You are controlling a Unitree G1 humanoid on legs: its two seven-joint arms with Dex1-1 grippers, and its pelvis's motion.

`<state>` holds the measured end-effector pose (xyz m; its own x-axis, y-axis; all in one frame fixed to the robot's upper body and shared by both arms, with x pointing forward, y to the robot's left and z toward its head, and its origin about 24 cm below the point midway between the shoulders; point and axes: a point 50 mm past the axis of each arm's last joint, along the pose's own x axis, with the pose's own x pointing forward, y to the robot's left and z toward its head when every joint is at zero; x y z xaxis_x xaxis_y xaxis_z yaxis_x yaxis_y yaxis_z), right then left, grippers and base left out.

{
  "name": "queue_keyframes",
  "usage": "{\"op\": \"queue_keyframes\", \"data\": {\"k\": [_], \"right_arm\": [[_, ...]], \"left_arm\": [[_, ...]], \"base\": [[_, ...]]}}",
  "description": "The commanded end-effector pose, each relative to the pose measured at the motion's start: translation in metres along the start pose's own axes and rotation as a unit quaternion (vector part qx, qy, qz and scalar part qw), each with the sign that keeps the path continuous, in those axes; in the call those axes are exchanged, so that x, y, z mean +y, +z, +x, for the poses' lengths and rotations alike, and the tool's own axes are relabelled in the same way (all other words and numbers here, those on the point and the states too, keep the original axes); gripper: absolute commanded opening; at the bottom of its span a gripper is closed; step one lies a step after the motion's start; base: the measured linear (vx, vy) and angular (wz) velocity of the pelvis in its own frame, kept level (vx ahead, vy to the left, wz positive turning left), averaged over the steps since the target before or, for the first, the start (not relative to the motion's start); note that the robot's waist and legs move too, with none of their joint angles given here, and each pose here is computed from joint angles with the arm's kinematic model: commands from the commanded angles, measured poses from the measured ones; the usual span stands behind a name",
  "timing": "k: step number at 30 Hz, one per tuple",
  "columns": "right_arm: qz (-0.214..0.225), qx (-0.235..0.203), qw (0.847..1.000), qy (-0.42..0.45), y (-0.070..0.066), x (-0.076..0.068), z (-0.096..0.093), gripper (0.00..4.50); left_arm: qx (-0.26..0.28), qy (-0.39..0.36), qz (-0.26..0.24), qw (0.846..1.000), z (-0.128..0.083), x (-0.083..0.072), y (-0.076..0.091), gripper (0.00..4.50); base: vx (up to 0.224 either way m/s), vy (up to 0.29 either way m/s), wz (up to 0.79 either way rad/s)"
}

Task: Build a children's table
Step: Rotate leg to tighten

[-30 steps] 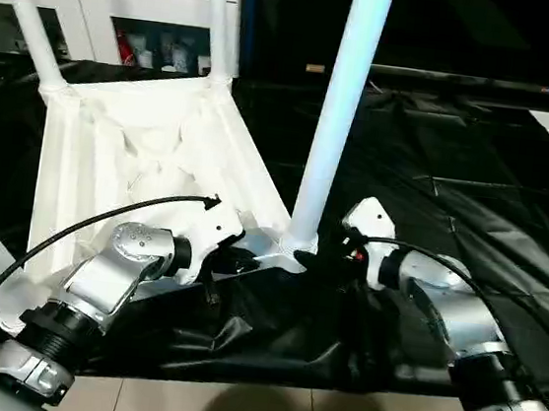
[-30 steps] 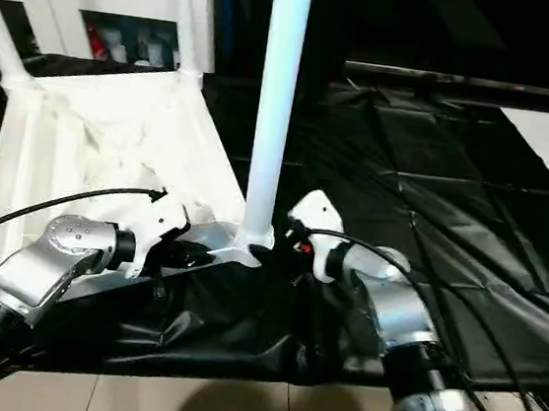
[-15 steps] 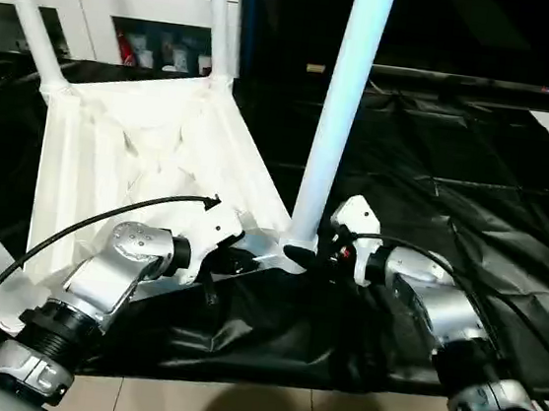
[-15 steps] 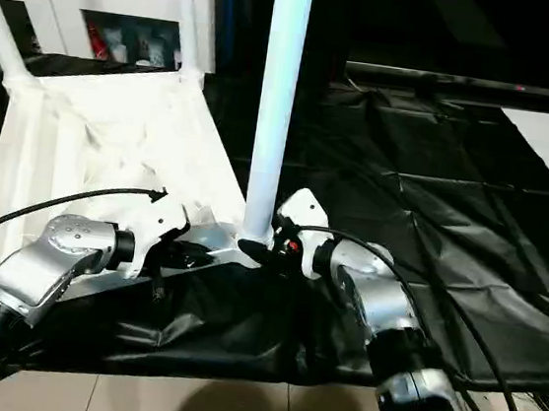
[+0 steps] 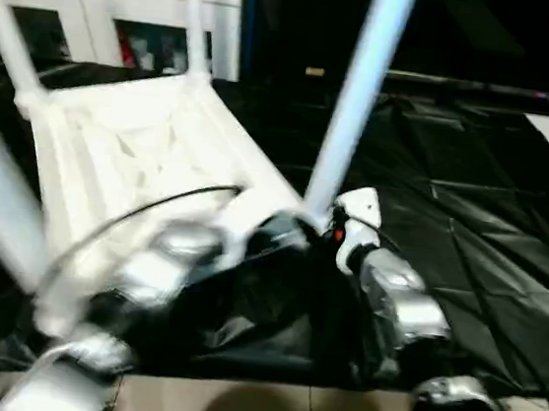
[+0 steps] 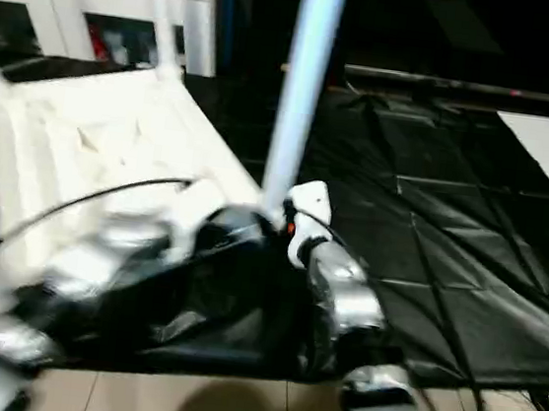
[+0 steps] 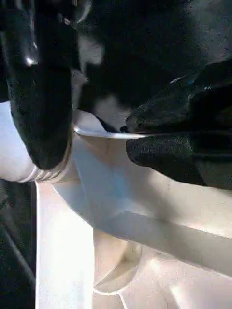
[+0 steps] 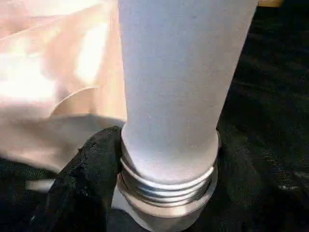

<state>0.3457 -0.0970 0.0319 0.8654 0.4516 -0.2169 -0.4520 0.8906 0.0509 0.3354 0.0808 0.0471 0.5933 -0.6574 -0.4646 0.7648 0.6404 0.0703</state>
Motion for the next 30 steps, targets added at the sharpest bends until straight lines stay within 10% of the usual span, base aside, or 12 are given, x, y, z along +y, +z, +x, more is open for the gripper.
{"op": "queue_keyframes", "data": {"k": [1, 7, 22, 30], "right_arm": [[0.020, 0.009, 0.998, 0.052, -0.006, 0.033, 0.009, 2.77], [0.021, -0.025, 0.989, 0.142, 0.006, 0.057, 0.013, 3.48], [-0.110, 0.020, 0.939, 0.325, 0.022, -0.018, -0.035, 3.93], [-0.152, 0.057, 0.896, 0.413, 0.021, -0.020, -0.055, 3.93]], "left_arm": [[-0.031, 0.031, -0.015, 0.999, 0.007, -0.001, 0.009, 0.00], [-0.043, -0.035, 0.018, 0.998, 0.008, -0.011, 0.010, 0.00], [-0.010, -0.220, 0.098, 0.970, -0.054, 0.003, -0.019, 0.00], [-0.003, -0.263, 0.104, 0.959, -0.073, 0.007, -0.022, 0.00]], "base": [[0.000, 0.000, 0.00], [0.000, 0.000, 0.00], [0.000, 0.000, 0.00], [0.000, 0.000, 0.00]]}}
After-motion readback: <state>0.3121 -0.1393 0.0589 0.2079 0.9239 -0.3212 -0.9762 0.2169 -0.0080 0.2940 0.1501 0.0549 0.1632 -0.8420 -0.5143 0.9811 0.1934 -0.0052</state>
